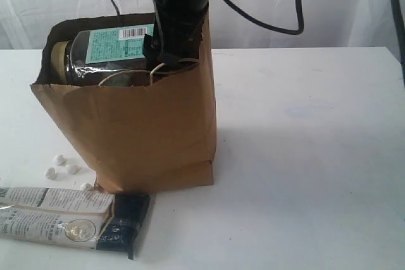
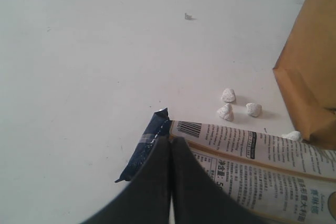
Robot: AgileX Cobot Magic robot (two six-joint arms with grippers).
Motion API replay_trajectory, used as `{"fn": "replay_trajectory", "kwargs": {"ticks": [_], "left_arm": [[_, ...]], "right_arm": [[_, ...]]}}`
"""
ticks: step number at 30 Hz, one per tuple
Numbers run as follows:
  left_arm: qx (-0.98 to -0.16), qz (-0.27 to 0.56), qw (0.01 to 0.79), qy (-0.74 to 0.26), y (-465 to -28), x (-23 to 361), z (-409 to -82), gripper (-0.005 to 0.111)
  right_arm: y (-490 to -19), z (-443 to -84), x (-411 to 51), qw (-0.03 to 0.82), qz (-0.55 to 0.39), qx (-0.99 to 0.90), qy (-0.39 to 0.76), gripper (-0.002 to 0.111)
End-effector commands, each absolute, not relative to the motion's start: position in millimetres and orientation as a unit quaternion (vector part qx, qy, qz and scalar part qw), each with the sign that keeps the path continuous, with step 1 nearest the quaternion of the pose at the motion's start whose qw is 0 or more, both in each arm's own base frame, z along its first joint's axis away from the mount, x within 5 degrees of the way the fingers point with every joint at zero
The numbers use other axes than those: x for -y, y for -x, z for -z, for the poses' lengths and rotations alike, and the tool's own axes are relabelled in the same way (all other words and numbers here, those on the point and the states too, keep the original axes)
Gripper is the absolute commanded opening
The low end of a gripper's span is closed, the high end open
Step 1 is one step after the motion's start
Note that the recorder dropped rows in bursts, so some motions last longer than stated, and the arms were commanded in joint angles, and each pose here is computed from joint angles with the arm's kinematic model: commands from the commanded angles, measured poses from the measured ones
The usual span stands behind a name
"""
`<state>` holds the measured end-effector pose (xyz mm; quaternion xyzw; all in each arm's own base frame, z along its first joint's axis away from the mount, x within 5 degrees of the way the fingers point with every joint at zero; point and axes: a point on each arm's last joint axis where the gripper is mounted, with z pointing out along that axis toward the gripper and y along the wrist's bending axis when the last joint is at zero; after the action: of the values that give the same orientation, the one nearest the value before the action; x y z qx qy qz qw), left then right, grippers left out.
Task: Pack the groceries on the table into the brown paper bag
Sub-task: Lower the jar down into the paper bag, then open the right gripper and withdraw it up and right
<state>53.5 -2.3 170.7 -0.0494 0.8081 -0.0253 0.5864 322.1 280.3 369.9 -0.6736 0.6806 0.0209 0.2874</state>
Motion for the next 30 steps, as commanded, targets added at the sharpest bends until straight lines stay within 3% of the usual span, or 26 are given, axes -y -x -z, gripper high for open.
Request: {"fn": "replay_trajectory", "kwargs": {"ticks": [1,13,30], "left_arm": [[-0.805,0.032,0.590,0.054,-54,3,-171,0.000],[-0.805,0.032,0.589,0.054,-53,3,-171,0.000],[-0.806,0.032,0.589,0.054,-53,3,-171,0.000]], "right_arm": [[-321,-375,-277,0.291,-0.012,-0.681,0.672,0.103],[-307,-436,-264,0.435,-0.001,-0.642,0.632,0.103],[-289,-447,-258,0.416,-0.082,-0.705,0.569,0.103]]}}
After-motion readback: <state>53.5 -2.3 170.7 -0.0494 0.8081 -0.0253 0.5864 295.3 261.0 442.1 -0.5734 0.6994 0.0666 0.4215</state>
